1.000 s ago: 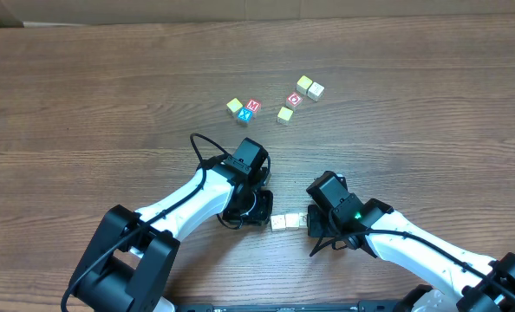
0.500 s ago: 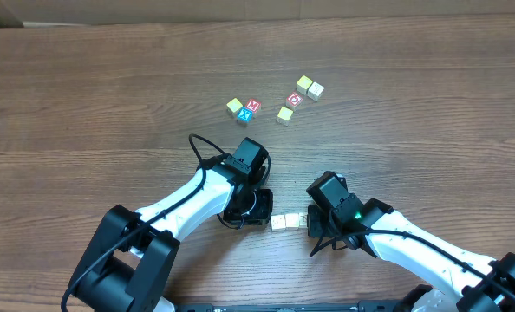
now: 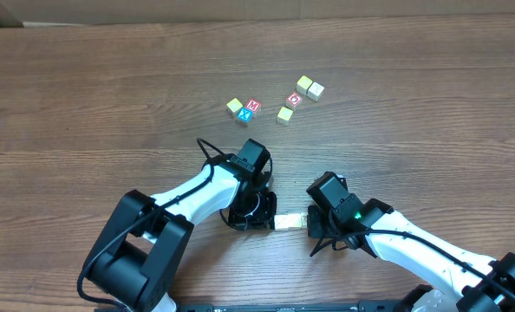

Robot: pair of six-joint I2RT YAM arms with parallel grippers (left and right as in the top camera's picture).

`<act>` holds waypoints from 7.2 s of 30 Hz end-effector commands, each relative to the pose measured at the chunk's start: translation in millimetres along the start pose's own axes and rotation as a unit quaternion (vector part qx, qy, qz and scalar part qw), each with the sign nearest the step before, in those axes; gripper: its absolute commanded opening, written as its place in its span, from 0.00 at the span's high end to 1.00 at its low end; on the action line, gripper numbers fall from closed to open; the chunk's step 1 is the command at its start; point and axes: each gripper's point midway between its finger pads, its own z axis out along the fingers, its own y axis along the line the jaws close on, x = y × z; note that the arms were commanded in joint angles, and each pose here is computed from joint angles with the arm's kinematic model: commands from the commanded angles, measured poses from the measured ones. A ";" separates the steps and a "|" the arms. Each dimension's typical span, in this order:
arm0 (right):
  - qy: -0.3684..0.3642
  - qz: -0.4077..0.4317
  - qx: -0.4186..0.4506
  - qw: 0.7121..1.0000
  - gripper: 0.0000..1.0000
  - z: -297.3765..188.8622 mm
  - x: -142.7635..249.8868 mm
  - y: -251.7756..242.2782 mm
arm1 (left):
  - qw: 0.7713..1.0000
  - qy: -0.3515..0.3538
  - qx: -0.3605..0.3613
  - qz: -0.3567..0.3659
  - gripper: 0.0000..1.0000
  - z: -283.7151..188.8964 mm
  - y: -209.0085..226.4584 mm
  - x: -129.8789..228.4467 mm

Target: Flip 3 blocks

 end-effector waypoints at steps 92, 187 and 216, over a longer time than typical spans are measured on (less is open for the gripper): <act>0.124 0.190 -0.072 0.971 0.96 -6.1 39.5 28.8 | 0.971 0.003 -0.147 0.186 0.96 12.9 43.6 -0.8; 0.198 0.253 -0.067 0.945 0.96 2.0 76.5 55.2 | 0.961 -0.064 -0.150 0.222 0.96 10.2 32.3 -34.5; 0.202 0.242 -0.081 0.946 0.96 0.7 83.2 69.2 | 0.948 -0.079 -0.143 0.273 0.96 10.2 24.6 -43.7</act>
